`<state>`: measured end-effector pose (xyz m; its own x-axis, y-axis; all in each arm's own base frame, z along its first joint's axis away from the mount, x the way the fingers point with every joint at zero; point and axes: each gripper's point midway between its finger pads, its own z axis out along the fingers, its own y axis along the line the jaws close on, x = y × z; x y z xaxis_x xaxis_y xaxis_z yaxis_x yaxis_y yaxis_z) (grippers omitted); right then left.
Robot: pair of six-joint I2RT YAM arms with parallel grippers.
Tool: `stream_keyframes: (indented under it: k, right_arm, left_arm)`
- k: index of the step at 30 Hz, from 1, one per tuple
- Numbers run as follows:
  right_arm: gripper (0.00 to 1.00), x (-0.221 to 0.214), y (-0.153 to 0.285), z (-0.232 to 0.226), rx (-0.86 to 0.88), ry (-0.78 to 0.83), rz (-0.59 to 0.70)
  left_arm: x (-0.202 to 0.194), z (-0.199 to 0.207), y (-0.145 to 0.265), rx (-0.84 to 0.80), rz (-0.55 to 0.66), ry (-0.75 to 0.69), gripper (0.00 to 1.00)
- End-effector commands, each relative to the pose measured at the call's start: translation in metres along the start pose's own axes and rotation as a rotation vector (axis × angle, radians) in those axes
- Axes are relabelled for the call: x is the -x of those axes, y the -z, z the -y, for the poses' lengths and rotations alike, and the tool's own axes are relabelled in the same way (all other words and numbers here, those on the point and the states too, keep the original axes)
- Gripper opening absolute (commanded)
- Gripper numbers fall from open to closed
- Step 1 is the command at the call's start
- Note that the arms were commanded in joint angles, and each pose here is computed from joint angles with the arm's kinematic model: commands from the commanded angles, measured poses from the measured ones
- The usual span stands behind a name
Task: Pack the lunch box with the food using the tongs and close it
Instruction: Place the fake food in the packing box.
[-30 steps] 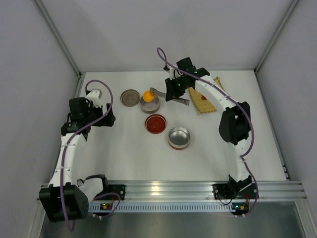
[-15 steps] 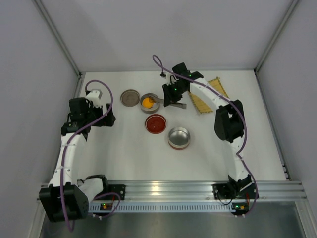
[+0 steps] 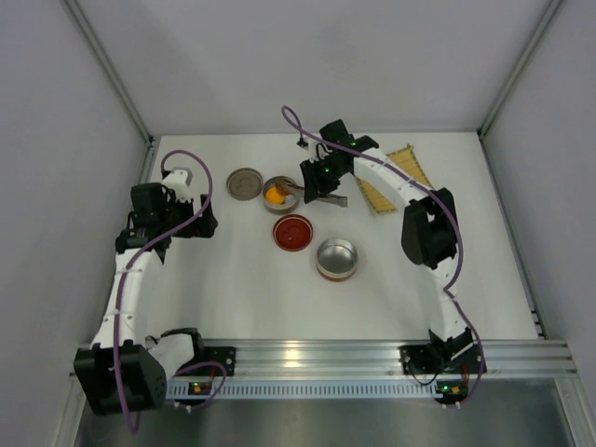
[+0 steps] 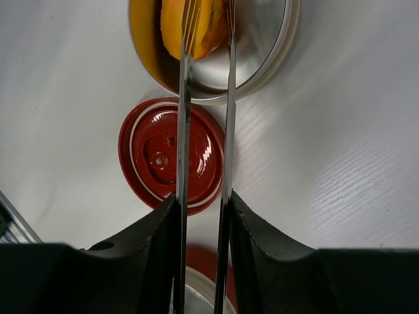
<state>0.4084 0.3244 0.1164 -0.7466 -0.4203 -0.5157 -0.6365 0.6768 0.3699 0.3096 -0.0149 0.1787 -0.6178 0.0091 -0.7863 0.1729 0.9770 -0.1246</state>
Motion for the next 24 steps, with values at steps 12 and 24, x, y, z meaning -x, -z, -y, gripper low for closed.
stream_keyframes:
  k: [12,24]
  right_arm:
    - [0.33,0.042,0.061,-0.028,-0.030,0.127,0.151]
    - [0.33,0.022,0.142,0.042,-0.124,-0.027,0.259]
  left_arm:
    - [0.014,0.004,0.007,-0.012,0.062,-0.015,0.98]
    - [0.017,0.004,0.014,-0.002,0.069,-0.026,0.99]
